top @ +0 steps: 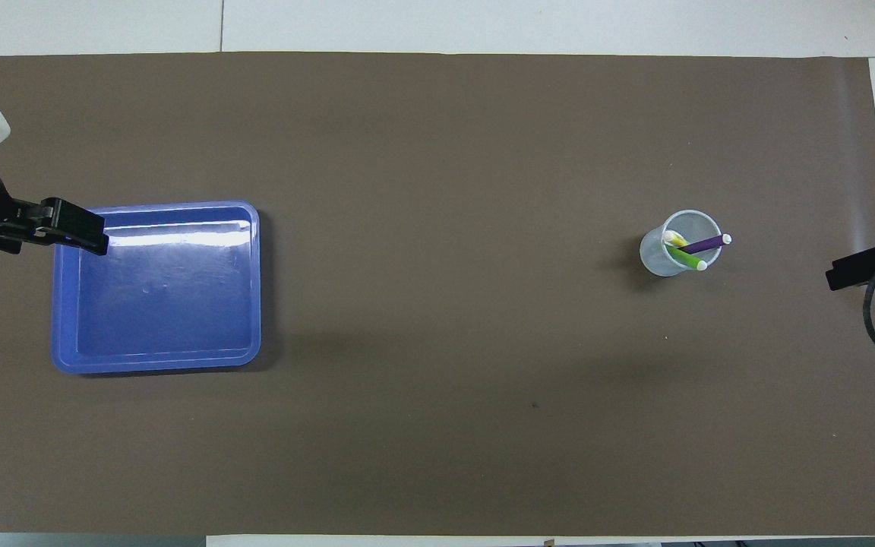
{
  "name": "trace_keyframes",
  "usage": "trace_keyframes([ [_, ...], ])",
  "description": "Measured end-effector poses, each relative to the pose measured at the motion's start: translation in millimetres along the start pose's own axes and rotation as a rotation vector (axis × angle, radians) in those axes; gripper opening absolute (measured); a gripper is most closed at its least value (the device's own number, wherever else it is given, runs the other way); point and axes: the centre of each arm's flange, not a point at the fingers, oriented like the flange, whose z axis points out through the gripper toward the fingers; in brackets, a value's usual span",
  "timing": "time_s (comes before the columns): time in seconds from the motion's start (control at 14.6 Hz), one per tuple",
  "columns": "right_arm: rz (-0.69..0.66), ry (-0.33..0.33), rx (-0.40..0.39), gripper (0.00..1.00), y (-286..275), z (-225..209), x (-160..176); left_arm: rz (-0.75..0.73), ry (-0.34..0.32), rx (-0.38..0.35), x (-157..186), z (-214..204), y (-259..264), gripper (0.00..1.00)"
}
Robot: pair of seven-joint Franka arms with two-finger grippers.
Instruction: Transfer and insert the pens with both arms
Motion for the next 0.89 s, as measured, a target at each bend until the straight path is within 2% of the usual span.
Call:
trace_keyframes([
  [0.89,0.049,0.006,-0.001,1.0,-2.1,-3.3,-4.4,0.0,-0.002,0.0,-5.5,-5.0,-0.1,1.0],
])
